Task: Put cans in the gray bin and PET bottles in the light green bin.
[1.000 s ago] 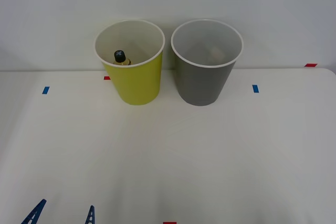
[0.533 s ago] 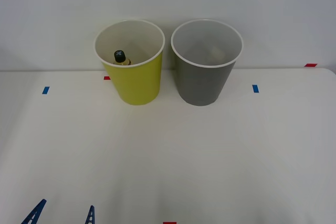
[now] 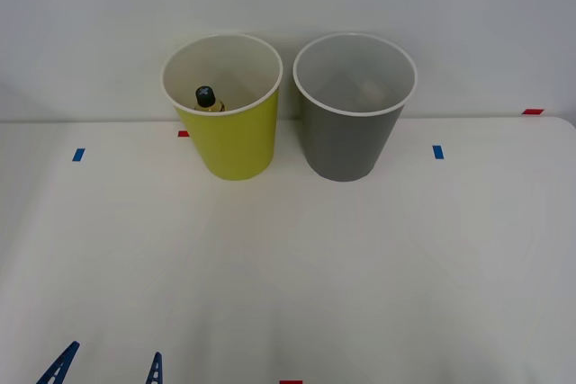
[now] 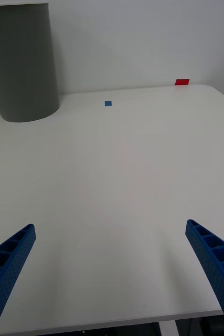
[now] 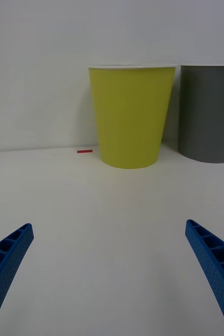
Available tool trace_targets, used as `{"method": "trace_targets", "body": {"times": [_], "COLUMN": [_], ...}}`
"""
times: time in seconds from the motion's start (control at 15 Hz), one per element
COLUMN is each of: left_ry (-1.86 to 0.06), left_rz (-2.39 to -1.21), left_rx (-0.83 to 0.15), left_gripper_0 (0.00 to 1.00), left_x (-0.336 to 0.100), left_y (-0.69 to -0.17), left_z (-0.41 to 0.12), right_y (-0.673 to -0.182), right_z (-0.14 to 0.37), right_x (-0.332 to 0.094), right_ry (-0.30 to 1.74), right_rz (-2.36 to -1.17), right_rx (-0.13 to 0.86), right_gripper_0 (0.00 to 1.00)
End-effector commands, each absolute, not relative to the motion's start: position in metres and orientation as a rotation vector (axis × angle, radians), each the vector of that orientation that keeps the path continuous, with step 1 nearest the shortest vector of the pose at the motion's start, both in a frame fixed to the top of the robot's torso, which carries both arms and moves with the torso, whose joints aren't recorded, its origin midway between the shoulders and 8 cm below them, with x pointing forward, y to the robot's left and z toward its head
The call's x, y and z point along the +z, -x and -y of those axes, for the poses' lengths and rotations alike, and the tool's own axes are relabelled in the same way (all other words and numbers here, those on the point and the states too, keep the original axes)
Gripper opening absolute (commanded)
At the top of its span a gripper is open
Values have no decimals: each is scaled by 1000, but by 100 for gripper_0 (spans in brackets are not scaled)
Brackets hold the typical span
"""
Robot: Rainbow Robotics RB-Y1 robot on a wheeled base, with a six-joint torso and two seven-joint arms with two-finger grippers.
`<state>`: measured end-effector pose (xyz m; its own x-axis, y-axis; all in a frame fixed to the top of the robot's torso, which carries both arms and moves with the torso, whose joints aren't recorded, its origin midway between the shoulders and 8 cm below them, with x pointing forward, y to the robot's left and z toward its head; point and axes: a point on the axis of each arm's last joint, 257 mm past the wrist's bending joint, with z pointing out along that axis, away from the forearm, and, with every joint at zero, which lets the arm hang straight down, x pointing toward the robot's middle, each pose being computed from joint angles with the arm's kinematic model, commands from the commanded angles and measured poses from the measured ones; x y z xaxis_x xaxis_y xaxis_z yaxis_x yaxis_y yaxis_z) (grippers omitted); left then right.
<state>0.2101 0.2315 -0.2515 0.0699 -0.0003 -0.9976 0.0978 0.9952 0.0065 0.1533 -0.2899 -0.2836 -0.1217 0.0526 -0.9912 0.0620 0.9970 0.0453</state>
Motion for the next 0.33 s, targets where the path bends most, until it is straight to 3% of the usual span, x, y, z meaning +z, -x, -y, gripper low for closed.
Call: {"method": "trace_targets", "body": {"times": [0.07, 0.33], "left_ry": [-79, -79], "left_rz": [-1500, -1500], "left_rx": [-74, -74], "left_gripper_0": [100, 100], "left_x": [-252, -252], "left_y": [-210, -210], "left_z": [-232, -232], "right_y": [-153, -153], "right_z": [290, 290], "right_x": [-284, -284], "right_ry": [-87, -87], "right_rz": [-1694, -1694], "right_rx": [-8, -8], "right_gripper_0": [100, 100]}}
